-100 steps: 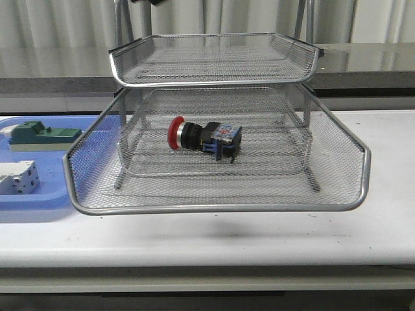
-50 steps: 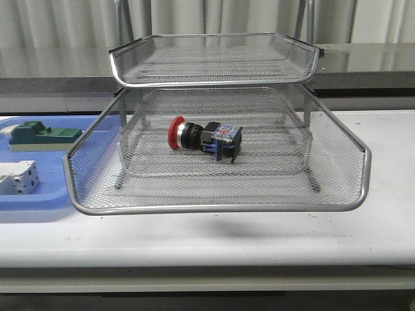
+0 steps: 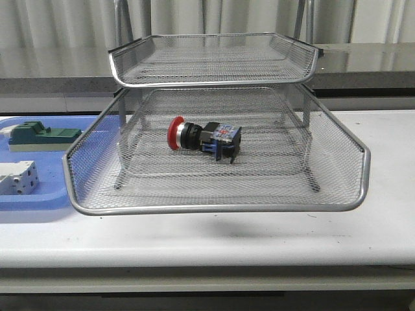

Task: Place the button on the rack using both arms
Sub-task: 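Withdraw the left gripper upward away from the rack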

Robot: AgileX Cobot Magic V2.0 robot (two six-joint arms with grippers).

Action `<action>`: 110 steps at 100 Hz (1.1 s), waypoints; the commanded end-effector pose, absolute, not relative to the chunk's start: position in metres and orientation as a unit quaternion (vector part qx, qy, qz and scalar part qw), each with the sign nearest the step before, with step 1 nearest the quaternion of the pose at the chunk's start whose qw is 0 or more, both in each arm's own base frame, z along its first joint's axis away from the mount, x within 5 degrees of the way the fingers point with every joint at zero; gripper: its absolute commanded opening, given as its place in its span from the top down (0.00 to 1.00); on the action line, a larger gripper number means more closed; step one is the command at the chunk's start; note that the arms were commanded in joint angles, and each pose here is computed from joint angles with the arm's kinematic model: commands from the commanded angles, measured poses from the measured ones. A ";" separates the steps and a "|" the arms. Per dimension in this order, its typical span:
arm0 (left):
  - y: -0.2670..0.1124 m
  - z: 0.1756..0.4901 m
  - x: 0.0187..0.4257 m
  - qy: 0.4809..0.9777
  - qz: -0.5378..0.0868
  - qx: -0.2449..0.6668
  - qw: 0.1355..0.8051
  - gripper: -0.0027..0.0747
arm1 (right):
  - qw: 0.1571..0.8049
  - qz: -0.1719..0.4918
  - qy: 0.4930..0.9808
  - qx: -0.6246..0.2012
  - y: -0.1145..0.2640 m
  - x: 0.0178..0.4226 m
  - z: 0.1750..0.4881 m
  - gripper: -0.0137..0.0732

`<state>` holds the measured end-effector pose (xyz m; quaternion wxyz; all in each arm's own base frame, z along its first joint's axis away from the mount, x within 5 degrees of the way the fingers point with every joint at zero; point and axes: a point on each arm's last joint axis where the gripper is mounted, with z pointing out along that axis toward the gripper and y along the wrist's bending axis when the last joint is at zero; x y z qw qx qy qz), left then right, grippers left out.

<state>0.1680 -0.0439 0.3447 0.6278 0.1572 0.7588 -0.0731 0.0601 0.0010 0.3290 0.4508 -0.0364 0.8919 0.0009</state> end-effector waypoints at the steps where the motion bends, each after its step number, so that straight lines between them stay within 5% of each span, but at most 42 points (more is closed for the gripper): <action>1: -0.035 0.354 0.153 0.708 -0.061 0.097 0.697 0.44 | 0.491 -0.006 0.870 -0.038 0.000 0.062 0.343 0.92; 55: -0.017 0.306 0.091 0.667 -0.077 0.052 0.739 0.47 | 0.491 -0.006 0.870 -0.038 0.000 0.062 0.343 0.92; 72: -0.018 0.303 0.091 0.674 -0.079 0.058 0.732 0.62 | 0.491 -0.006 0.870 -0.038 0.000 0.062 0.343 0.92; 93: -0.018 0.303 0.091 0.674 -0.079 0.059 0.732 0.99 | 0.491 -0.006 0.870 -0.038 0.000 0.062 0.343 0.92; 110: -0.018 0.303 0.091 0.674 -0.077 0.060 0.732 0.99 | 0.491 -0.006 0.870 -0.038 0.000 0.062 0.343 0.92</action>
